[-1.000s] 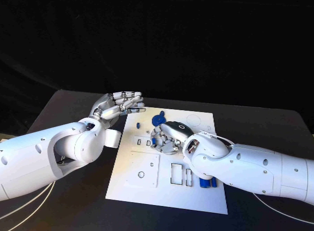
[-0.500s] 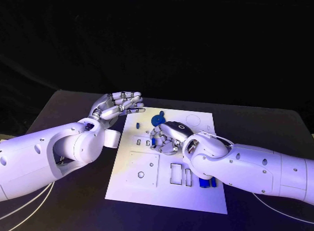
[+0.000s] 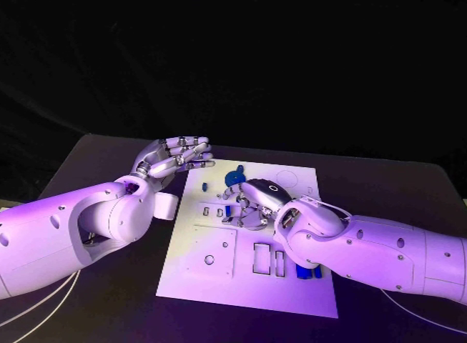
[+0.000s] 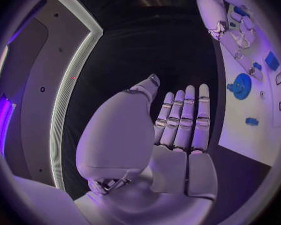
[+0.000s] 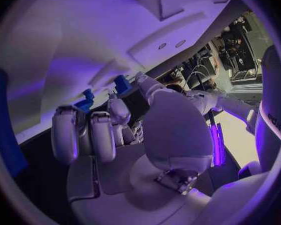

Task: Assemble the parts on the task board

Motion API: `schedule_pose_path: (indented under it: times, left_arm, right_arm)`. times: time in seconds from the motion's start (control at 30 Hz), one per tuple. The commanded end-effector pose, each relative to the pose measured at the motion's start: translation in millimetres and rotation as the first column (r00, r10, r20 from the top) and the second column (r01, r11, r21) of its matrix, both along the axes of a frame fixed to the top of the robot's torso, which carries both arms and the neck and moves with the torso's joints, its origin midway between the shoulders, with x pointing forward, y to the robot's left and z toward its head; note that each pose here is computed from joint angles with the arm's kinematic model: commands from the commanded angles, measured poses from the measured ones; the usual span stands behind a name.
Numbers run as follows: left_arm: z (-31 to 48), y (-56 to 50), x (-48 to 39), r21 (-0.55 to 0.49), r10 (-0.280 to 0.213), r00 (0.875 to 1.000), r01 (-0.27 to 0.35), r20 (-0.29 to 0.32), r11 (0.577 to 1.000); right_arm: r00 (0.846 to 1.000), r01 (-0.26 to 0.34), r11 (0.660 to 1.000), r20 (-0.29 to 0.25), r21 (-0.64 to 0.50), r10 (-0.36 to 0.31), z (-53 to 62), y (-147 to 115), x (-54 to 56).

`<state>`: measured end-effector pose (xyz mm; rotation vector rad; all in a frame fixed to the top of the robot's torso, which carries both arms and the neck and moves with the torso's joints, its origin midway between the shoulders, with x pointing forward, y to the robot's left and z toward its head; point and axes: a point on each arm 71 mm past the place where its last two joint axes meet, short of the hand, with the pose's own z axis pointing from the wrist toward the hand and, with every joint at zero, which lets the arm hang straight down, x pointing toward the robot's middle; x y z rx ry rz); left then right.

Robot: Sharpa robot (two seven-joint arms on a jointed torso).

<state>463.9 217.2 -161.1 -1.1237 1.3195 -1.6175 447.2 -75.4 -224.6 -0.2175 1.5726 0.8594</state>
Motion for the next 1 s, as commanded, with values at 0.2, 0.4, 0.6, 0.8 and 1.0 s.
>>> schedule_pose_path:
  times: [0.2, 0.4, 0.6, 0.8, 1.0]
  left_arm:
    - [-1.2, 1.6, 2.4, 0.033, -0.021, 1.0, 0.021, 0.004, 0.999]
    - [-9.0, 3.8, 9.6, 0.163, -0.06, 0.998, 0.061, -0.007, 0.985]
    - [-22.1, 7.0, 16.7, 0.28, -0.136, 0.986, 0.158, -0.098, 0.947]
    - [-24.1, 2.3, 25.9, 0.394, -0.252, 0.942, 0.323, -0.222, 0.86]
    - [-14.3, -7.4, 35.1, 0.629, -0.274, 0.925, 0.379, -0.262, 0.679]
  right_arm:
    - [0.997, -0.04, 0.986, 0.071, 0.164, 0.029, 24.9, -13.4, -7.4]
    - [1.0, 0.011, 0.94, -0.006, 0.341, -0.01, 54.8, -56.7, 8.9]
    - [0.991, 0.134, 0.9, -0.06, 0.416, -0.12, 81.0, -106.6, 28.6]
    - [0.974, 0.226, 0.872, -0.092, 0.434, -0.207, 90.7, -144.0, 39.4]
    - [0.964, 0.264, 0.868, -0.1, 0.421, -0.245, 92.8, -163.9, 39.8]
